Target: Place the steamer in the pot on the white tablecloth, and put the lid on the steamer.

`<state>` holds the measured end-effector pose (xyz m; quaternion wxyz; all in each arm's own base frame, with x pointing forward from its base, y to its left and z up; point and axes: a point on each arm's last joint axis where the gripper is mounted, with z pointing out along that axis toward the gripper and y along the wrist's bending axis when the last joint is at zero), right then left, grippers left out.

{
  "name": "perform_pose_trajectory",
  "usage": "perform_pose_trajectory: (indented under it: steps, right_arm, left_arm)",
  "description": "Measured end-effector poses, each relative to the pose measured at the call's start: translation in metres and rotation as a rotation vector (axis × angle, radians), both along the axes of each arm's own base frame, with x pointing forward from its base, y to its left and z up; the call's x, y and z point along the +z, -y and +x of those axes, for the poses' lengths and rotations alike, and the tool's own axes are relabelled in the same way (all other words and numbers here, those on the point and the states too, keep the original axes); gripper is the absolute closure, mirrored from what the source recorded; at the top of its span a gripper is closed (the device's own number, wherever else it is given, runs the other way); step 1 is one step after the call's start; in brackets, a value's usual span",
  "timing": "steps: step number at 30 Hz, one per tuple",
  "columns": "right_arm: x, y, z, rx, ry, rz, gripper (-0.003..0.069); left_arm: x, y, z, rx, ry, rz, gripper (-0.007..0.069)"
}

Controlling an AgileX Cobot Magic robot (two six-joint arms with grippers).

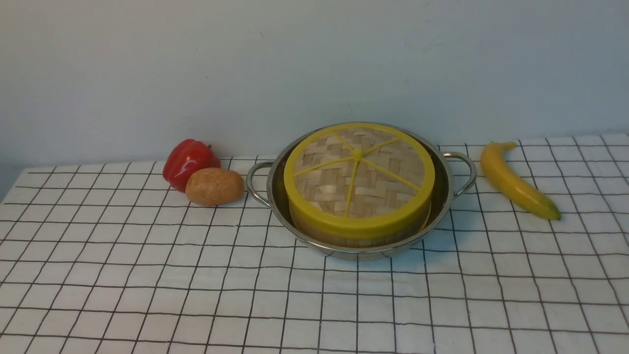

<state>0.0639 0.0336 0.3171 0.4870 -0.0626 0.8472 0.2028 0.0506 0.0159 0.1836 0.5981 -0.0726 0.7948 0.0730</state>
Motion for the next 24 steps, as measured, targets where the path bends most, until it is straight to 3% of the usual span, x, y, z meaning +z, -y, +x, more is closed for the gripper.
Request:
perform_pose_trajectory:
  steps: [17, 24]
  right_arm:
    - [0.000, 0.003, 0.000, -0.002, 0.032, -0.053, 0.0417]
    - [-0.019, 0.024, -0.007, -0.234, 0.269, -0.137, 0.0417]
  left_arm:
    - [0.000, 0.000, 0.000, 0.000, 0.000, 0.000, 0.0553]
    - [0.000, 0.000, 0.000, 0.000, 0.000, 0.000, 0.0540]
